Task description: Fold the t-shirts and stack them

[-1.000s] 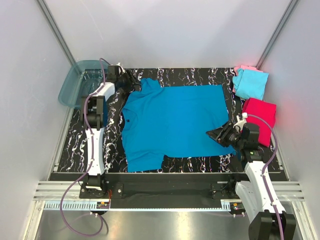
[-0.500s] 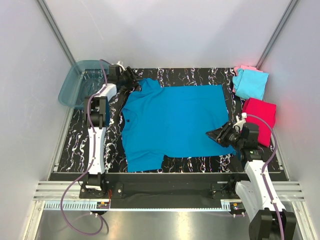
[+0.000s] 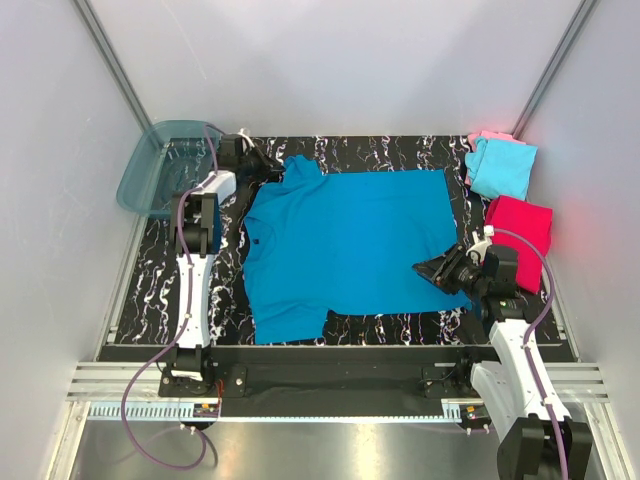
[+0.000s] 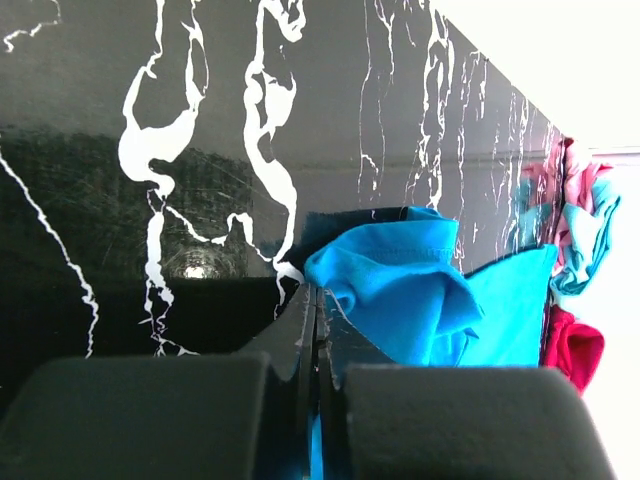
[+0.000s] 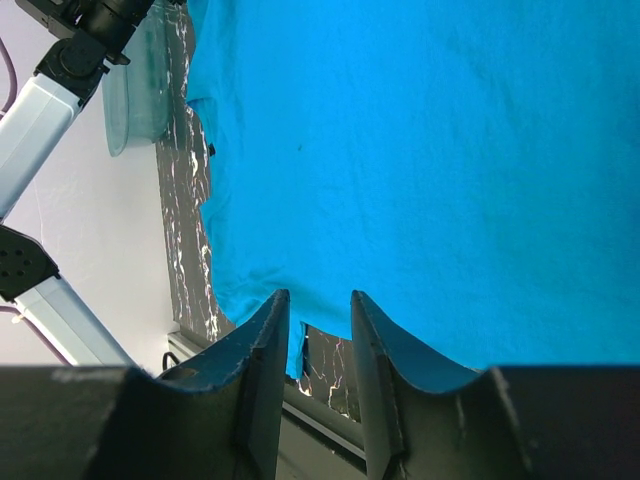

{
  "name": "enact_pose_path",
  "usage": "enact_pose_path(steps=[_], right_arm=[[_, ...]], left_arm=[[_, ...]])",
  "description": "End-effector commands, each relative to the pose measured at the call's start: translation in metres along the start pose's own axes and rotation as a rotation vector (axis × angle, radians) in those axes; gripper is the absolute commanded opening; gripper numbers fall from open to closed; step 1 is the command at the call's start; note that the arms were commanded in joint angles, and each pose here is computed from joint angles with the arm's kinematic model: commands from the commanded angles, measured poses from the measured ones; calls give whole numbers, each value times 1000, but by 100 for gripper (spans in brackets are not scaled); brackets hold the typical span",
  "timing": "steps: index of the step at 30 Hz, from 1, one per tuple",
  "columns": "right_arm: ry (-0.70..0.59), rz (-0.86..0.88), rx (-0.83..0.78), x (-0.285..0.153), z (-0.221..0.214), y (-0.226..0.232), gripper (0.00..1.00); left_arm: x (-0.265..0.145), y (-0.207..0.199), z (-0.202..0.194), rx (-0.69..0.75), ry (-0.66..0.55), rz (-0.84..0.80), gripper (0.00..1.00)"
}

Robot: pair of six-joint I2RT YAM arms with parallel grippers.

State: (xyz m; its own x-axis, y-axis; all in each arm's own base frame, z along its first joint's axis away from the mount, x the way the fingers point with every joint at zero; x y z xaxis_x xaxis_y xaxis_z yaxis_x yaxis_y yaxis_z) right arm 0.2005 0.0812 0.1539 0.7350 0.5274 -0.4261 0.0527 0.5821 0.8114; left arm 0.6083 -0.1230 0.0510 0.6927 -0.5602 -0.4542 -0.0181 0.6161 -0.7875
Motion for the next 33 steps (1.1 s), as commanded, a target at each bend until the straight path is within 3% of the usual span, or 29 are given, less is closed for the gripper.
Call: enact_pose_path(steps=[1,26,33], right_arm=[[-20,53,-45,-5,10,16,37],[-31,86,-52,-7,9,22,35],[-34,95,-66,-7,7,25,35]], left_arm=[[-9,-18,6,44,-13,-35,0],[-91,-42,47,109,-133,12,0],[-79,-24,19,28,-11,34,38]])
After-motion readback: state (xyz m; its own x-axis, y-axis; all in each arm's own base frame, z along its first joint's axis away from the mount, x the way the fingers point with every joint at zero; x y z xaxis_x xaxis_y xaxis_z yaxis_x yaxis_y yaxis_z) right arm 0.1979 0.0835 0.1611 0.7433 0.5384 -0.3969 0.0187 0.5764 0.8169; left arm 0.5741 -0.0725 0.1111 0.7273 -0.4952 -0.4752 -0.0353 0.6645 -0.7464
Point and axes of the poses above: each gripper's point midway between its finger pads, its own x axis out along the fingers, its own y axis along the line the jaws close on, z = x × y, the point moved 5 cm from there along -x, back along the fingers
